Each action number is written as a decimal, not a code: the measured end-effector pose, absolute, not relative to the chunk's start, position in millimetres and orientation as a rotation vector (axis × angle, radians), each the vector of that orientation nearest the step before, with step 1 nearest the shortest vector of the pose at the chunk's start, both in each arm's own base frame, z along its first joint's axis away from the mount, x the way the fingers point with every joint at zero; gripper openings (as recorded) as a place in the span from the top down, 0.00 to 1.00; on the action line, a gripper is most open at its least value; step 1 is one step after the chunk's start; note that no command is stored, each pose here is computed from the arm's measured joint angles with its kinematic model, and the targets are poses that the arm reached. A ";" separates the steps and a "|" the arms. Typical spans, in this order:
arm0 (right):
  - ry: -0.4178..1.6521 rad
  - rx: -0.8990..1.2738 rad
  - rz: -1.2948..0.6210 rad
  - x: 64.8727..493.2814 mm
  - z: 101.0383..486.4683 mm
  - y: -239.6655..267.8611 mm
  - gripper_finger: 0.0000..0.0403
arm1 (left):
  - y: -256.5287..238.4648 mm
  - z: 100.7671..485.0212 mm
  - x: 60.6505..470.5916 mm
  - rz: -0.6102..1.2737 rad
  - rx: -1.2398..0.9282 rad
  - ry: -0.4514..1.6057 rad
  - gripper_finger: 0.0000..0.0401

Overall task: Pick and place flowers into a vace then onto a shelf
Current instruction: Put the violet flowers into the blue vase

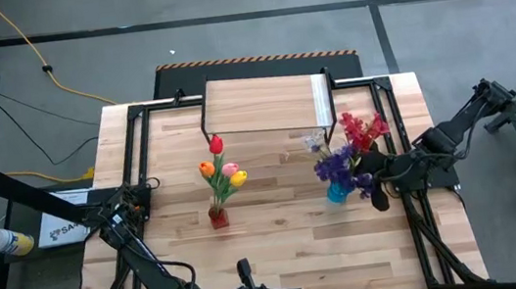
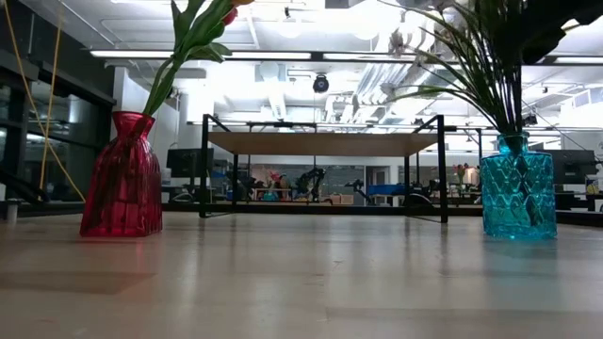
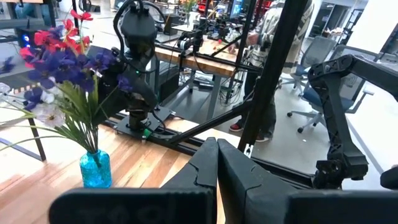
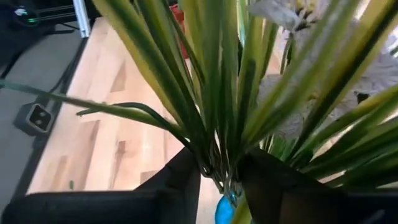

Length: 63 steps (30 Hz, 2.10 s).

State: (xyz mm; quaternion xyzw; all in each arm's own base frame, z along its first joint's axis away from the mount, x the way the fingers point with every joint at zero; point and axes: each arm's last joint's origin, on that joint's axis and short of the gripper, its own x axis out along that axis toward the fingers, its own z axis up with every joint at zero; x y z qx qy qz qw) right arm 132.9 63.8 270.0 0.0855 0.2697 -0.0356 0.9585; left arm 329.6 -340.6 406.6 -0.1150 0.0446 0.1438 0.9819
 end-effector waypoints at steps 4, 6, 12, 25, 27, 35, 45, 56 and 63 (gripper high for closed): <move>0.545 0.184 -0.053 126.7 272.4 60.7 0.71 | -340.6 406.6 329.6 0.289 -0.232 0.090 0.88; 0.544 0.191 -0.040 124.1 273.4 59.5 0.68 | -340.7 406.5 329.5 0.289 -0.231 0.090 0.88; 0.570 0.192 -0.012 120.5 272.8 58.4 0.59 | -340.6 406.6 329.6 0.289 -0.231 0.090 0.88; 0.645 0.222 0.118 118.4 270.5 62.0 0.39 | -340.5 406.6 329.7 0.289 -0.232 0.089 0.88; 0.653 0.229 0.138 118.2 270.5 62.6 0.39 | -340.6 406.5 329.6 0.289 -0.231 0.090 0.88; 0.667 0.242 0.168 117.9 270.4 63.5 0.43 | -340.6 406.6 329.6 0.289 -0.231 0.090 0.88; 0.629 0.261 0.180 112.0 275.0 60.0 0.48 | -340.7 406.6 329.5 0.289 -0.232 0.090 0.88; 0.549 0.304 0.229 96.0 284.7 51.3 0.52 | -340.7 406.5 329.5 0.289 -0.232 0.090 0.88; 0.500 0.362 0.281 85.9 290.8 46.7 0.52 | -340.6 406.6 329.6 0.290 -0.232 0.089 0.88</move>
